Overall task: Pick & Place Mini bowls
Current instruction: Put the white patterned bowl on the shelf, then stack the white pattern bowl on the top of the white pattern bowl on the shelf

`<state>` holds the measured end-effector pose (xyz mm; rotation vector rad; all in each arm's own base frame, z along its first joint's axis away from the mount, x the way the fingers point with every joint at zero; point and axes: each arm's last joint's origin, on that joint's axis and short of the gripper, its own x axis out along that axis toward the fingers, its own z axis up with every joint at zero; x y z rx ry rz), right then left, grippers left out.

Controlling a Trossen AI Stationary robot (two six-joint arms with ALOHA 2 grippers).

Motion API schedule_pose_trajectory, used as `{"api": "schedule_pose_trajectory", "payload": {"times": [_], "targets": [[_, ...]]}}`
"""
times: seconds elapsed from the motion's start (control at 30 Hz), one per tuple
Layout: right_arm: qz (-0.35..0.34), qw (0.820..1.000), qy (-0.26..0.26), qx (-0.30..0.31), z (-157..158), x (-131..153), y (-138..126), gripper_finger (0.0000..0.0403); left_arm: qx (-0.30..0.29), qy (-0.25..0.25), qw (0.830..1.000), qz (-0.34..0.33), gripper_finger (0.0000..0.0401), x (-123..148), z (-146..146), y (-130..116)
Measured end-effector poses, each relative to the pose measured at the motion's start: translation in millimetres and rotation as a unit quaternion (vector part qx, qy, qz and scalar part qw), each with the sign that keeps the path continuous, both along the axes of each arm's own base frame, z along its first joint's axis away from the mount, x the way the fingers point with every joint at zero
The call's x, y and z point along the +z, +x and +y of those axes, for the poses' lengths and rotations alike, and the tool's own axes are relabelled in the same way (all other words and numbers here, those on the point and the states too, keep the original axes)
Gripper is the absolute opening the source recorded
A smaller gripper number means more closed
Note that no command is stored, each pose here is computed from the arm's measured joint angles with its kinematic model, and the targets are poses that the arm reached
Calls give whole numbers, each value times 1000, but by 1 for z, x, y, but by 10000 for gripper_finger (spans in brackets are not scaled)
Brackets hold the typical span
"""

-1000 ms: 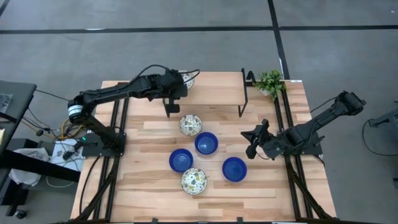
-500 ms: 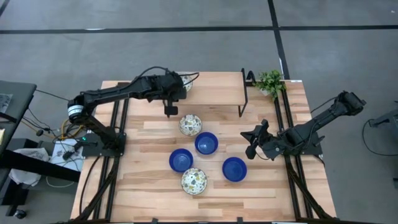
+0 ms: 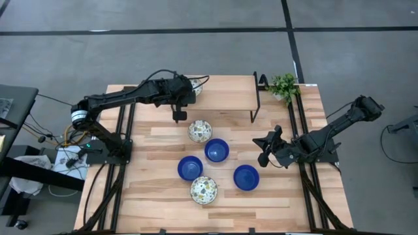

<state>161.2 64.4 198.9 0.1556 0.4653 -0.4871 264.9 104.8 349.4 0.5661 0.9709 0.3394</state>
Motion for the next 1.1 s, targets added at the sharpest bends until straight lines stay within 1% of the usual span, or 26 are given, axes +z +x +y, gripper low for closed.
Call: {"api": "schedule_pose_trajectory", "payload": {"times": [0.43, 0.57, 0.77, 1.1], "targets": [[0, 1000, 1, 0, 0, 0, 0, 0, 3, 3, 1000, 1, 19, 0, 0, 0], [0, 1000, 1, 1, 0, 0, 0, 0, 15, 12, 1000, 2, 43, 1, 1, -1], [0, 1000, 1, 1, 0, 0, 0, 0, 25, 10, 1000, -2, 83, 1, 1, -1], [0, 1000, 1, 1, 0, 0, 0, 0, 30, 5, 1000, -6, 102, 1, 1, -1]]}}
